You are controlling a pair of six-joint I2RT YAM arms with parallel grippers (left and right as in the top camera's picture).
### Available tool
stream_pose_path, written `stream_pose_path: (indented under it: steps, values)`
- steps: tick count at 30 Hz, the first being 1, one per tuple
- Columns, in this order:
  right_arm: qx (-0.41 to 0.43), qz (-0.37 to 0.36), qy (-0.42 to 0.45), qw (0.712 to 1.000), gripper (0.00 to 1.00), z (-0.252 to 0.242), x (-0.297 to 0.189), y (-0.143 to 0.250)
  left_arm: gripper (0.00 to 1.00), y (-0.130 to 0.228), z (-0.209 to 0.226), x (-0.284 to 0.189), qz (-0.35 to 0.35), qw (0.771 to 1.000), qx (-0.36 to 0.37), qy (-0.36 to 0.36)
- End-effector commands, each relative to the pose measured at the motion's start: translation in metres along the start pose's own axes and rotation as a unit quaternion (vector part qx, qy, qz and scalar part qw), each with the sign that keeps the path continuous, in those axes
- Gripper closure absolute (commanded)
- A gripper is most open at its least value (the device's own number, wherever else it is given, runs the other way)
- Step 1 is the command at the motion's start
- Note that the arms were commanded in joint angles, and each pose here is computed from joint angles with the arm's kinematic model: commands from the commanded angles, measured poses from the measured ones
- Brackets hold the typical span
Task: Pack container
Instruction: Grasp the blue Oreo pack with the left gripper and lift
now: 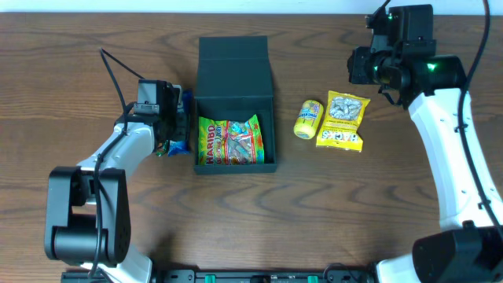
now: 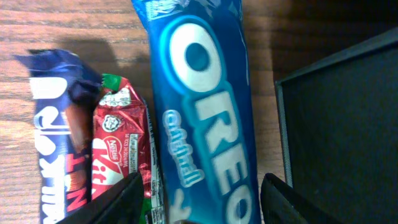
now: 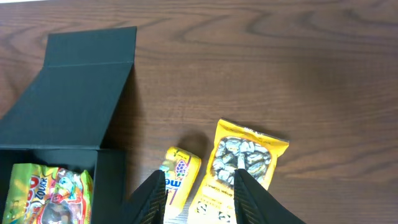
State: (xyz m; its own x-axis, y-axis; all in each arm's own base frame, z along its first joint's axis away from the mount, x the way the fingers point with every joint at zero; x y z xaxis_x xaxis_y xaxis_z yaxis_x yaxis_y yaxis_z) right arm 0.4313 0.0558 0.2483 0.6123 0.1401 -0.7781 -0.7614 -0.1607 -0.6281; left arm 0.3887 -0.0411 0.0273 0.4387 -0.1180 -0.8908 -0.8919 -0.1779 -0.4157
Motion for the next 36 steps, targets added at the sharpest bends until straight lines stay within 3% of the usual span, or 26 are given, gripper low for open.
stream_pose_path:
  steps: [1,7,14,18,22,25,28,31,36]
  values:
    - [0.016,-0.007,-0.002,1.0,0.64,-0.001,-0.003,-0.003,0.39,0.004,0.0,0.011,0.015,1.0,0.007,0.002]
    - [0.025,-0.007,-0.002,1.0,0.64,-0.001,-0.003,-0.003,0.4,0.005,-0.002,0.013,0.018,1.0,0.011,0.008]
    - [0.027,-0.007,-0.002,1.0,0.64,-0.002,-0.003,-0.003,0.56,0.006,-0.002,0.013,0.021,1.0,0.017,0.007]
    - [0.027,-0.011,-0.001,1.0,0.63,-0.002,-0.003,-0.005,0.75,-0.024,-0.002,-0.002,-0.015,1.0,0.022,-0.012]
    - [0.026,-0.016,-0.001,1.0,0.63,-0.002,-0.004,-0.008,0.78,-0.081,-0.016,-0.045,-0.094,0.993,0.071,-0.008]
    - [0.026,-0.018,0.0,0.999,0.63,-0.002,-0.004,-0.009,0.85,-0.122,-0.033,-0.088,-0.161,0.974,0.161,-0.006]
    - [0.026,-0.018,0.0,1.0,0.64,-0.003,-0.004,-0.008,0.88,-0.135,-0.055,-0.115,-0.196,0.938,0.287,0.014]
    - [0.026,-0.018,0.011,0.999,0.65,-0.006,-0.004,-0.008,0.94,-0.124,-0.081,-0.125,-0.205,0.897,0.386,0.068]
    - [0.027,-0.025,0.043,0.998,0.65,-0.017,-0.004,-0.012,0.94,-0.085,-0.11,-0.115,-0.156,0.862,0.462,0.138]
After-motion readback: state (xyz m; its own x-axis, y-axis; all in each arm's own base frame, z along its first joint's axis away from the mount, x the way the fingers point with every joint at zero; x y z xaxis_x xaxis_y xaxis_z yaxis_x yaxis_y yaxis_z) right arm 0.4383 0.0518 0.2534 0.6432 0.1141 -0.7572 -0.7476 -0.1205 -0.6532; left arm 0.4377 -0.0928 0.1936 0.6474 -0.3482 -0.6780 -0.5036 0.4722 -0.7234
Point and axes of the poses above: each gripper's point midway between its finger pads, its own x axis out along the fingers, its own z axis along the line the jaws close on, y = z × x, the point moved 1 cm from there along -x, back along the fingers, and after that the axes turned 14 degrees about -x, right-handed, at the moved point
